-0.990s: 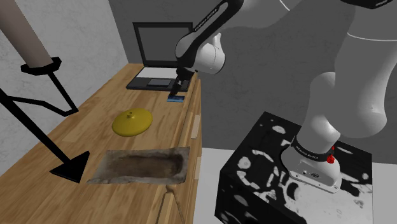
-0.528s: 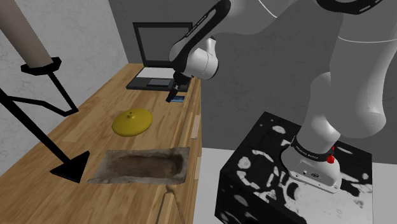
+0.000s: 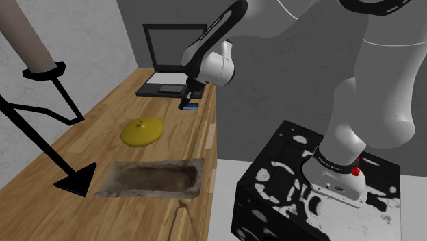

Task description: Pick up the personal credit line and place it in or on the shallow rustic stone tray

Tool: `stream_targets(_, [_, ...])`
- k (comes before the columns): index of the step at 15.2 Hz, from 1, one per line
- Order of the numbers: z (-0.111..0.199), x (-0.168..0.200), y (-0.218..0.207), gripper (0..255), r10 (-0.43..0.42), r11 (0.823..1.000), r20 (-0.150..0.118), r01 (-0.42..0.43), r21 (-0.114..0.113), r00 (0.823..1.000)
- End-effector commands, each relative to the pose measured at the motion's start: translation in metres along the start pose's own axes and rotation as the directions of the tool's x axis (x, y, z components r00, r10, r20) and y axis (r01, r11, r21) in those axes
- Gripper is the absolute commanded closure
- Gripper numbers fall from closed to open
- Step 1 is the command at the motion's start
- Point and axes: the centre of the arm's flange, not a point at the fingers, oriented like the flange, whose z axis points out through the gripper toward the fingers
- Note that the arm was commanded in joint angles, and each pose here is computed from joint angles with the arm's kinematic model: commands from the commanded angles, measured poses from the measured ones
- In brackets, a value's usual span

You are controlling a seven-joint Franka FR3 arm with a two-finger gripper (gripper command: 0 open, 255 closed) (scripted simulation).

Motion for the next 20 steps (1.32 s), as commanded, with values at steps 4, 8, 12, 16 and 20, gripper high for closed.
stream_targets(4, [0.000,0.000,0.000,255,0.000,1.000,0.000,0.000,0.000,1.000])
stream_targets(8, [-0.004,0.003,0.000,255,0.000,1.000,0.000,0.000,0.000,1.000])
stream_targets(12, [-0.022,0.014,0.000,255,0.000,1.000,0.000,0.000,0.000,1.000])
stream_targets(16, [-0.039,0.026,0.000,255,0.000,1.000,0.000,0.000,0.000,1.000])
stream_targets(20, [-0.057,0.038,0.000,255,0.000,1.000,0.000,0.000,0.000,1.000])
